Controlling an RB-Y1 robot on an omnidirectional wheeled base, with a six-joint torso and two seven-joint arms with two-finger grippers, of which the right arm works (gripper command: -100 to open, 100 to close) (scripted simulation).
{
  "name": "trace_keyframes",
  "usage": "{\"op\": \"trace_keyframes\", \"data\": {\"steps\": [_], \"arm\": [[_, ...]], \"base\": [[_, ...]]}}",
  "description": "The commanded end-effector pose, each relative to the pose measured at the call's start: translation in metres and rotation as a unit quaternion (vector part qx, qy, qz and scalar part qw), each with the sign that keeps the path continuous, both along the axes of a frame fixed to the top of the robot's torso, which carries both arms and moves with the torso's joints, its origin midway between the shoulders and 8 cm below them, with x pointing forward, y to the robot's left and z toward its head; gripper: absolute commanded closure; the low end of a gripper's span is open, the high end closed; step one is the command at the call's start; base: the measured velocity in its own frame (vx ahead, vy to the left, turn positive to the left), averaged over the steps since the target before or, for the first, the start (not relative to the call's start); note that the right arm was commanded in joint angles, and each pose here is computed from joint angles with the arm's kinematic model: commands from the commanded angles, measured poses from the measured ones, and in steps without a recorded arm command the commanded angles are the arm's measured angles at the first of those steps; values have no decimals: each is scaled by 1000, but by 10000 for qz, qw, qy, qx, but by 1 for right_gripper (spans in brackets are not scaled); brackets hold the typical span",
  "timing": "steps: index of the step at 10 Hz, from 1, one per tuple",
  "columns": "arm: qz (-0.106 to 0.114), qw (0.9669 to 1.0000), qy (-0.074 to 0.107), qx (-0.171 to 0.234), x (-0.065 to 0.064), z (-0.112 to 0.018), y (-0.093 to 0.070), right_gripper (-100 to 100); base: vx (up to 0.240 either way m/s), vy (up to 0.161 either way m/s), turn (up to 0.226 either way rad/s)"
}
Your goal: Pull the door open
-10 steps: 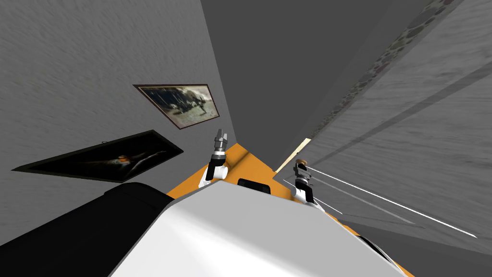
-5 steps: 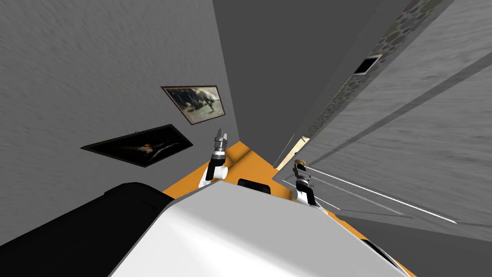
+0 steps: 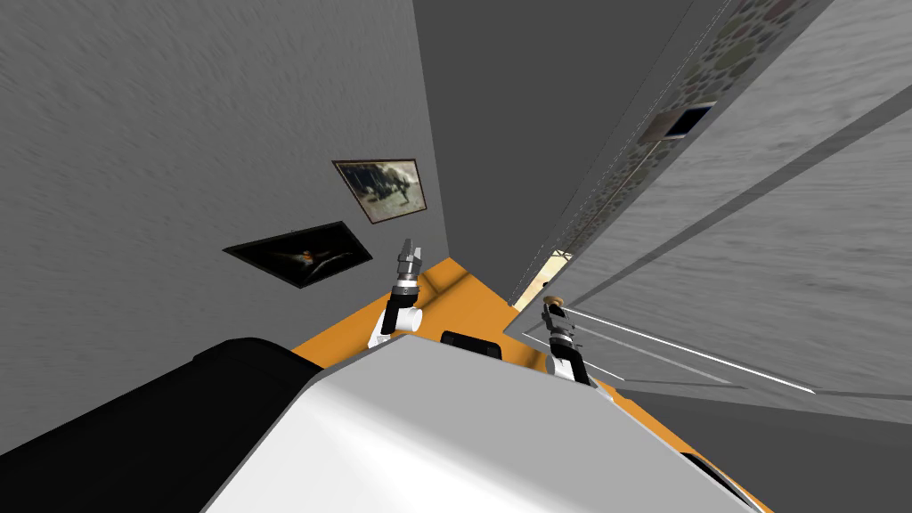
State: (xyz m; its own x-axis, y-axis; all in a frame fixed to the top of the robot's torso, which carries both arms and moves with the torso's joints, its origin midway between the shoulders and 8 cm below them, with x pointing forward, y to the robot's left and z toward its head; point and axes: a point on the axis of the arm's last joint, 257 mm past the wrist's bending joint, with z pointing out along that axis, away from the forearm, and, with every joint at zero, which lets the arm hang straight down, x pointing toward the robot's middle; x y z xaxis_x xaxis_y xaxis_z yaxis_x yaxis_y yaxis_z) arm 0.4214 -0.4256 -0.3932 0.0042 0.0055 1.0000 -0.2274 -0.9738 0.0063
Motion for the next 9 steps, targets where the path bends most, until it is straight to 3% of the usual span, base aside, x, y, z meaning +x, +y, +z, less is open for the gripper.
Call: {"op": "trace_keyframes", "data": {"steps": [1, 6, 7, 9], "arm": [[143, 9999, -13, 4, -3, 0, 4, 100], [624, 9980, -21, 25, -12, 1, 17, 100], [569, 9984, 9, 6, -11, 0, 15, 100], [724, 9974, 16, 11, -20, -2, 17, 100]], "base": [[-238, -37, 95], [-244, -38, 82], [-99, -19, 17], [-154, -28, 88]]}}
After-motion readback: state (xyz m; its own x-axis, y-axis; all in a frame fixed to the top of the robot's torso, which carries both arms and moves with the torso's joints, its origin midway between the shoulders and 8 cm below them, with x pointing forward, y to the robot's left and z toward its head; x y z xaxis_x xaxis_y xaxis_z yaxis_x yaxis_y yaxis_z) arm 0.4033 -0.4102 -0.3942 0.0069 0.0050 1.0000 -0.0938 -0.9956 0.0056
